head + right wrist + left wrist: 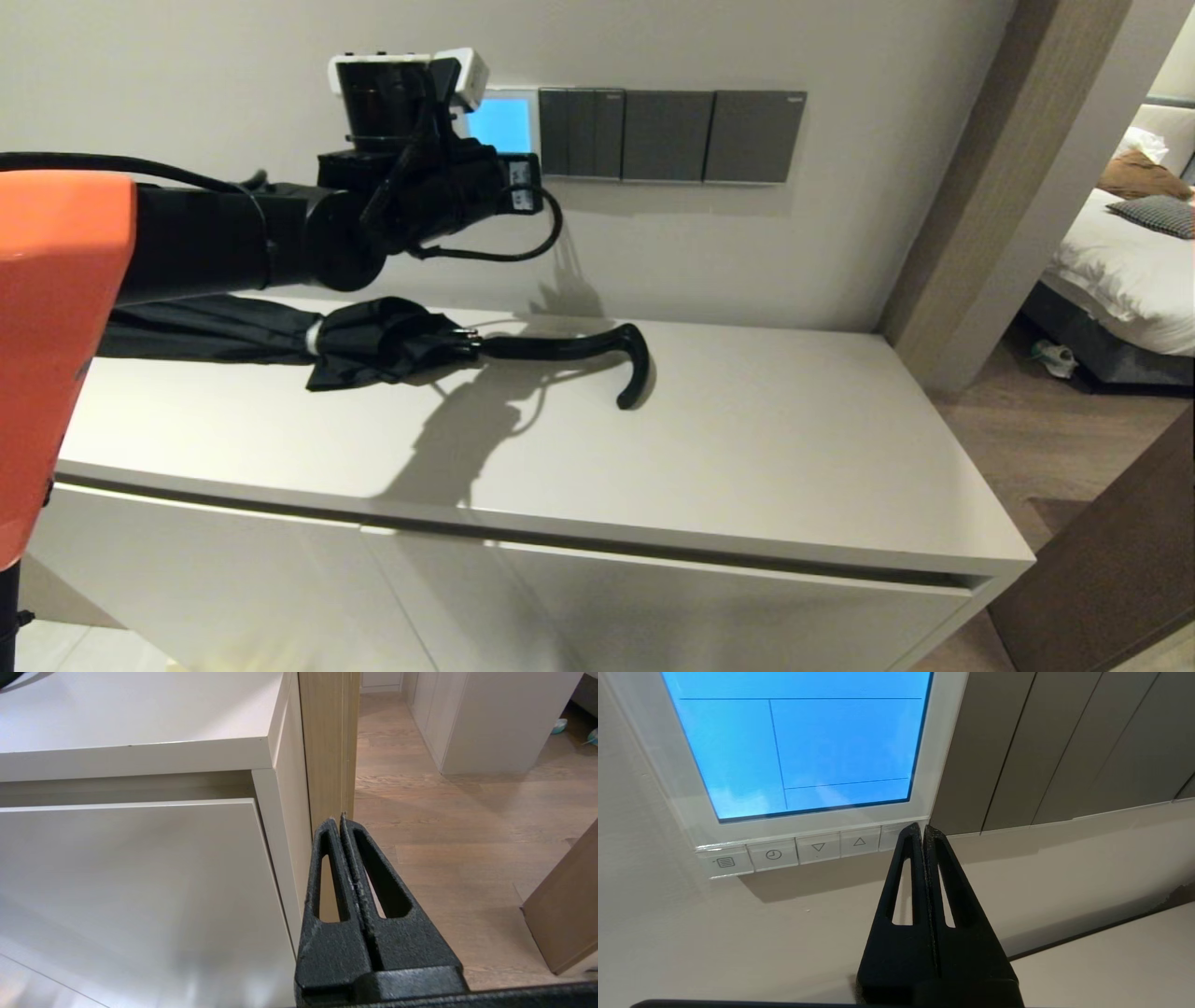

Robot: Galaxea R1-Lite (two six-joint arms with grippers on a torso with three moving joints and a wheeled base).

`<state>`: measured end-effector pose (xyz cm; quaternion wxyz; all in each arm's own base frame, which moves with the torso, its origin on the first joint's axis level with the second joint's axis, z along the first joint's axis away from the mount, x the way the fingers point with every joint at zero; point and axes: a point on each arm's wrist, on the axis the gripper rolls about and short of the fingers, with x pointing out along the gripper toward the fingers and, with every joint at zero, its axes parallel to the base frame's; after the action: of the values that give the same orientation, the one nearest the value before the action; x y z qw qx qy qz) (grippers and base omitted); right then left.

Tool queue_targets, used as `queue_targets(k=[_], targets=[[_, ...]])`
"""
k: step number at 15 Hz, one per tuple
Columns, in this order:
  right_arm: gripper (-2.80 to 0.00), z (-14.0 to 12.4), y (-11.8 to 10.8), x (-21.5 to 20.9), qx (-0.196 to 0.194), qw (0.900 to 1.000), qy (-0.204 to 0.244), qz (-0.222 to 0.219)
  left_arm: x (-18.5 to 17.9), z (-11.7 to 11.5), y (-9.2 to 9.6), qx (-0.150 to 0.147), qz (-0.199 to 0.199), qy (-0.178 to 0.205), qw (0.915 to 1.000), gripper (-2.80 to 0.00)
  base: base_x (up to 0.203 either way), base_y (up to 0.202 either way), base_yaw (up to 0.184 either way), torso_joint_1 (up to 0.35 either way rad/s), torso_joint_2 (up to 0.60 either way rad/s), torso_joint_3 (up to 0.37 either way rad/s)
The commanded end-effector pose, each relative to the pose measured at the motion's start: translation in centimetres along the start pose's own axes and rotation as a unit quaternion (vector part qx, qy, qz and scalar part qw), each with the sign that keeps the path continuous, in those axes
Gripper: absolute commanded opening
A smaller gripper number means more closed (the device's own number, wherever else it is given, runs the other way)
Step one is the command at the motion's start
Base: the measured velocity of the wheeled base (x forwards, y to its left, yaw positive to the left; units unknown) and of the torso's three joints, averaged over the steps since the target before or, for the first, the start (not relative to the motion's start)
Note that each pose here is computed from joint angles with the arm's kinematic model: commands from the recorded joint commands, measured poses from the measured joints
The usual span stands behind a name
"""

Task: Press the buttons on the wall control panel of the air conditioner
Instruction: Turn off the central air conditioner

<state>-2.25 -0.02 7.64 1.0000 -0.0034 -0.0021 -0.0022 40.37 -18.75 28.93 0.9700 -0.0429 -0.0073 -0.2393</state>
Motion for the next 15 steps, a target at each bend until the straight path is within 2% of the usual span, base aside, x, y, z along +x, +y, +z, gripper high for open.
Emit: queue_targets(k=[1,4,8,11,15], targets=[[-2.80,-0.1,0.0,0.0,0.000,1.000,0.002,0.000,-0.3,0.2,0.0,-0.001,-0.001,-0.001,1.0000,-2.80,0.000,0.000,0.000,0.000,0.00,0.000],[-2.80,-0.1,0.0,0.0,0.000,1.000,0.002,0.001,-1.0,0.1,-0.1,0.001,-0.004,0.009,0.9999,-2.80,0.000,0.000,0.000,0.000,0.00,0.000],[-2.80,-0.1,0.0,0.0,0.000,1.000,0.002,0.000,-2.9,1.3,-1.1,0.001,-0.016,-0.009,0.9998,-2.80,0.000,0.000,0.000,0.000,0.00,0.000],[-2.80,-0.1,0.0,0.0,0.001,1.000,0.002,0.000,-5.5,2.6,-2.2,0.002,-0.028,-0.022,0.9994,-2.80,0.000,0.000,0.000,0.000,0.00,0.000],[-2.80,-0.1,0.0,0.0,-0.001,1.000,0.002,0.001,-9.8,5.0,-1.9,0.009,-0.016,-0.039,0.9991,-2.80,0.000,0.000,0.000,0.000,0.00,0.000]])
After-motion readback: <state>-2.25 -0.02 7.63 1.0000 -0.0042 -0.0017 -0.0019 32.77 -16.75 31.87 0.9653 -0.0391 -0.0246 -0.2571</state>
